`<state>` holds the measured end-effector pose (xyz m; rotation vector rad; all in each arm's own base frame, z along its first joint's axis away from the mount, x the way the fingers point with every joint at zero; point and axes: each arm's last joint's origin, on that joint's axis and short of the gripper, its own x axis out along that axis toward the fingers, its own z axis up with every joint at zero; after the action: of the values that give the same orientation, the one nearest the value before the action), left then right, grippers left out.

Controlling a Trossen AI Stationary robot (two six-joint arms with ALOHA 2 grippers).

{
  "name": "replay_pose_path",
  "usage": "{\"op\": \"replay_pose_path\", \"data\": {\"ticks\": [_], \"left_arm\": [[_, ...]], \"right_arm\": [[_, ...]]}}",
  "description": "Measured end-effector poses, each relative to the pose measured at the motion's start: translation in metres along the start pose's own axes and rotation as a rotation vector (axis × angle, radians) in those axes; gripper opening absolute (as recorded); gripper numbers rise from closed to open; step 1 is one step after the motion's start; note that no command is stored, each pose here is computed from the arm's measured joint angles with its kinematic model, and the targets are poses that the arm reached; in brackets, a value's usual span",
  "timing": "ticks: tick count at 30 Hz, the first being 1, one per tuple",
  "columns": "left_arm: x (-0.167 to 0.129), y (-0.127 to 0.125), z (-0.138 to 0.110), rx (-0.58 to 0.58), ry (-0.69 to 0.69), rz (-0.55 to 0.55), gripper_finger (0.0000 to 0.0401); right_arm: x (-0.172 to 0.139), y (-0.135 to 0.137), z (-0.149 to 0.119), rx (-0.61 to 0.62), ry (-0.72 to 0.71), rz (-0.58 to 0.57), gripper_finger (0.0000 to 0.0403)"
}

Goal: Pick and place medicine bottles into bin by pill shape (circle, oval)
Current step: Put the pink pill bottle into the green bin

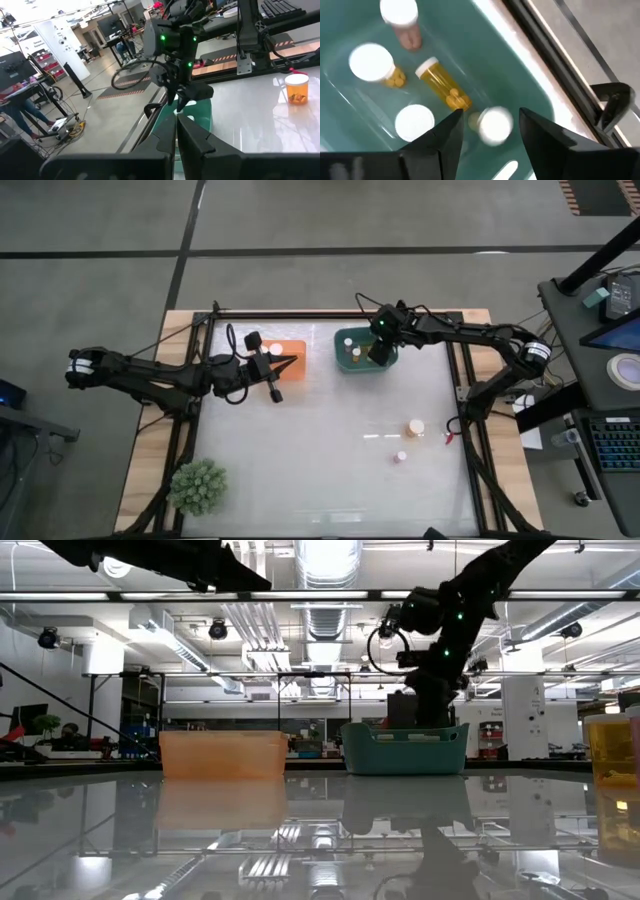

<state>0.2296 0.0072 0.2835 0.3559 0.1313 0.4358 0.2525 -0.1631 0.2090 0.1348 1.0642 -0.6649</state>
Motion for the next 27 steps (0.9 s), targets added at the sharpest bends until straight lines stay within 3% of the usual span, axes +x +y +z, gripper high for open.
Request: {"op": "replay_pose_path", "data": {"ticks": [11,17,27], "left_arm": [[0.000,0.000,0.000,0.000,0.000,-0.001,0.0000],[0.000,0.000,0.000,-0.005,0.001,-0.001,0.0000],[0.000,-0.001,0.000,-0.051,0.005,-0.003,0.0000]], "right_arm": [[-0.064,0.017,0.012,0.034,-0.147,0.060,0.0164],[-0.106,0.042,-0.004,0.080,-0.250,0.167,0.0156],[-0.155,0.091,-0.035,0.135,-0.259,0.397,0.0154]]}}
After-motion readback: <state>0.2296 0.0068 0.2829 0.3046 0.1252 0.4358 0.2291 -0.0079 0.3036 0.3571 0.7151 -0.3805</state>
